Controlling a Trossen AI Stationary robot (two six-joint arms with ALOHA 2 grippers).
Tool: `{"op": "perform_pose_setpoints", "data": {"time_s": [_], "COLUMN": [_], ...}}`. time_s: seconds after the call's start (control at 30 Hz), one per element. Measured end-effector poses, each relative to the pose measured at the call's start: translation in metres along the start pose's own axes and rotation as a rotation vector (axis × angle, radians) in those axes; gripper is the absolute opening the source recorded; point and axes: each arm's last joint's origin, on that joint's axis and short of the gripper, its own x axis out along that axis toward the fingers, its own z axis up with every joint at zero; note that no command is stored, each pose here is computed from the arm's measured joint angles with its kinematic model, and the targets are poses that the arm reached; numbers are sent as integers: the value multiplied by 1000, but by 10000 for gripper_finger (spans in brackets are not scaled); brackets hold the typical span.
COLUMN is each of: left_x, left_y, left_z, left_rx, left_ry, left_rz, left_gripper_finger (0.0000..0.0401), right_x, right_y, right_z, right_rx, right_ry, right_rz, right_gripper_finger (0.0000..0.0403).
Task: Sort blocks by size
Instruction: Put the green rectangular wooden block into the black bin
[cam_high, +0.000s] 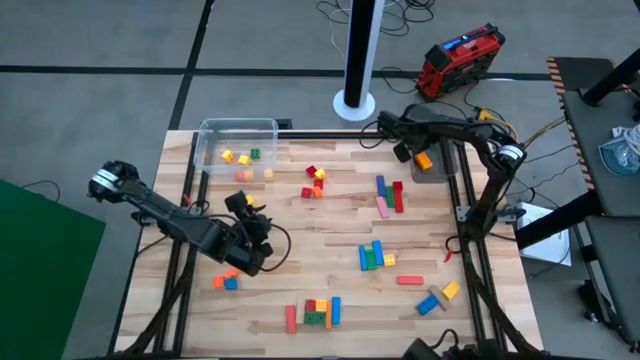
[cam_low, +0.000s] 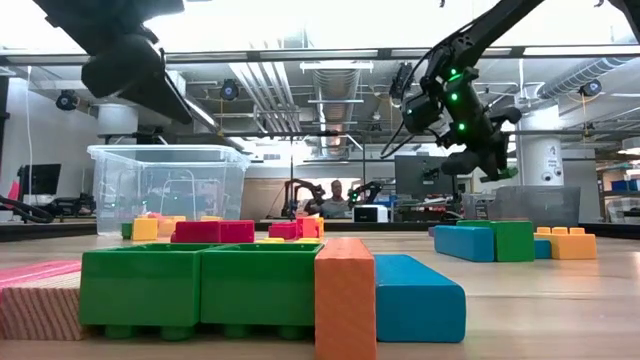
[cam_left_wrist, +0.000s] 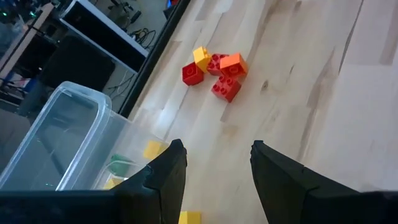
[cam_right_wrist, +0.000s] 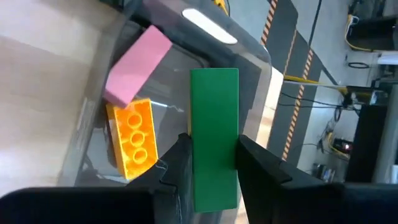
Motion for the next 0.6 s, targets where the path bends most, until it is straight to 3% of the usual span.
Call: {"op": "perform_pose_setpoints", "data": {"time_s": [0.33,0.6], "left_x": [6,11], "left_y": [15,23], "left_z": [6,13], "left_rx": [69,-31], "left_ry": [-12,34], "left_rz": [65,-59], "left_gripper_finger": [157,157], "right_x": [11,36], "right_y": [-6,1], "right_z": [8,3], "right_rx": [47,59], "right_ry": [-22,-12], "right_rz": [-2,37], "right_gripper_finger": [91,92]}}
